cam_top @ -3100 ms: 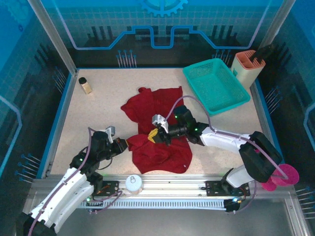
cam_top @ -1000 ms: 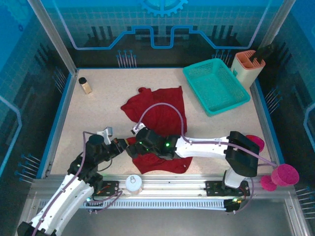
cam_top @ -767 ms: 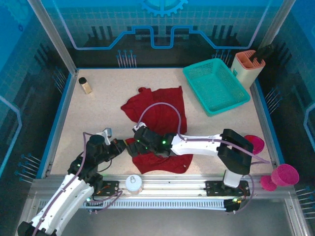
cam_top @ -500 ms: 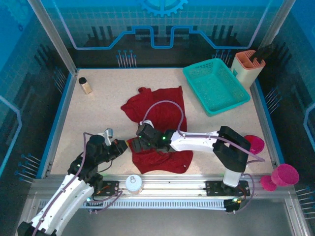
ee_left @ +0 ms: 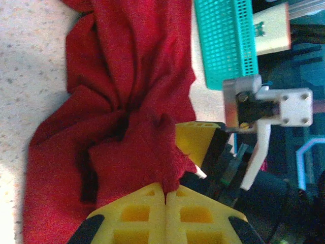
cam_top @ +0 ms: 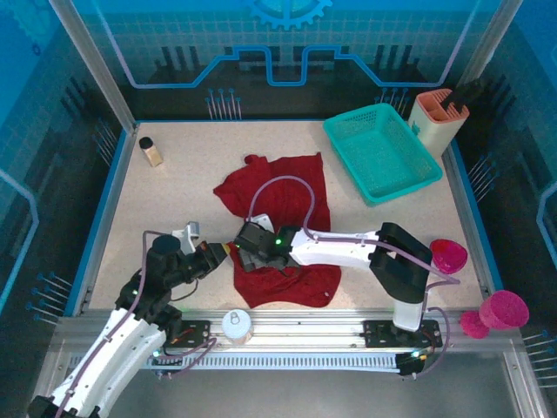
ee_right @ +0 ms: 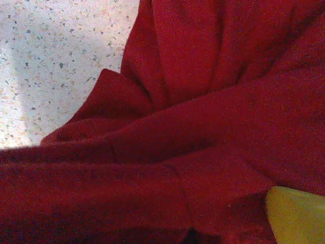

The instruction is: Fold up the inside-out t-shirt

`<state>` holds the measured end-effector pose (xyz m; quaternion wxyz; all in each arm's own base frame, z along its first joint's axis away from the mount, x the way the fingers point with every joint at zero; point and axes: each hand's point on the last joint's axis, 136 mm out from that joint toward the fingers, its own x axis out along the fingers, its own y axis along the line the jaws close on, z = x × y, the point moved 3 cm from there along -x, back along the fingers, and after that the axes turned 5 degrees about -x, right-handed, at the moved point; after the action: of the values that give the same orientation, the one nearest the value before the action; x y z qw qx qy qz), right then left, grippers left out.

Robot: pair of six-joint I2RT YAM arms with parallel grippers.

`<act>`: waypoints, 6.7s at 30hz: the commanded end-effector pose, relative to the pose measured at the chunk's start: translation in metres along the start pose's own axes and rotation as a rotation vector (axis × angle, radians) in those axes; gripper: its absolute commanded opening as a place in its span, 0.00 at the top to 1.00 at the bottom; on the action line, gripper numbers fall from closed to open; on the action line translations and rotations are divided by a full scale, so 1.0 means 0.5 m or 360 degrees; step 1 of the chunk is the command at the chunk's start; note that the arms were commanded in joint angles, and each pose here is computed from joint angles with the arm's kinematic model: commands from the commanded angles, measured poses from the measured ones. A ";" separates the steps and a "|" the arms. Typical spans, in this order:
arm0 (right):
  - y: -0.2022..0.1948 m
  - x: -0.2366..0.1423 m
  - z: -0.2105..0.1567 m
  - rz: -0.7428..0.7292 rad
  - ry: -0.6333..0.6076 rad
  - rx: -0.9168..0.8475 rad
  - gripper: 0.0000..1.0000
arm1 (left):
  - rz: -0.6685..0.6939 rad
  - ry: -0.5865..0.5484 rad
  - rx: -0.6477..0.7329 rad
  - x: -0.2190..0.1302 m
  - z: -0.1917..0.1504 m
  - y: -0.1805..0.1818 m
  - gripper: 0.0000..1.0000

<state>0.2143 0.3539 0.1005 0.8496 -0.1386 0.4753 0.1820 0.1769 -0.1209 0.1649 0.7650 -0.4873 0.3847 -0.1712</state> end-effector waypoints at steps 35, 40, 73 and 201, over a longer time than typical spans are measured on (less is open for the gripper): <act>-0.087 0.052 -0.046 0.1282 0.0030 -0.0023 0.59 | 0.0249 0.0194 0.0072 0.078 -0.038 0.121 1.00; -0.141 0.031 -0.055 0.0883 0.0016 -0.0155 0.49 | 0.0235 0.0155 0.0077 0.071 -0.034 0.119 1.00; 0.034 -0.150 0.009 0.0744 -0.0167 -0.0482 1.00 | 0.0130 0.0101 0.0193 0.052 -0.006 0.037 1.00; -0.530 -0.200 -0.166 0.0384 -0.0256 0.1291 0.00 | -0.0541 0.0849 0.3274 0.398 -0.433 -0.146 1.00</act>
<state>0.2249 0.0719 0.1679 0.8440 0.2673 0.4512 0.1123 0.1436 -0.3936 0.0723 0.6302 0.4254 0.2003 -0.6179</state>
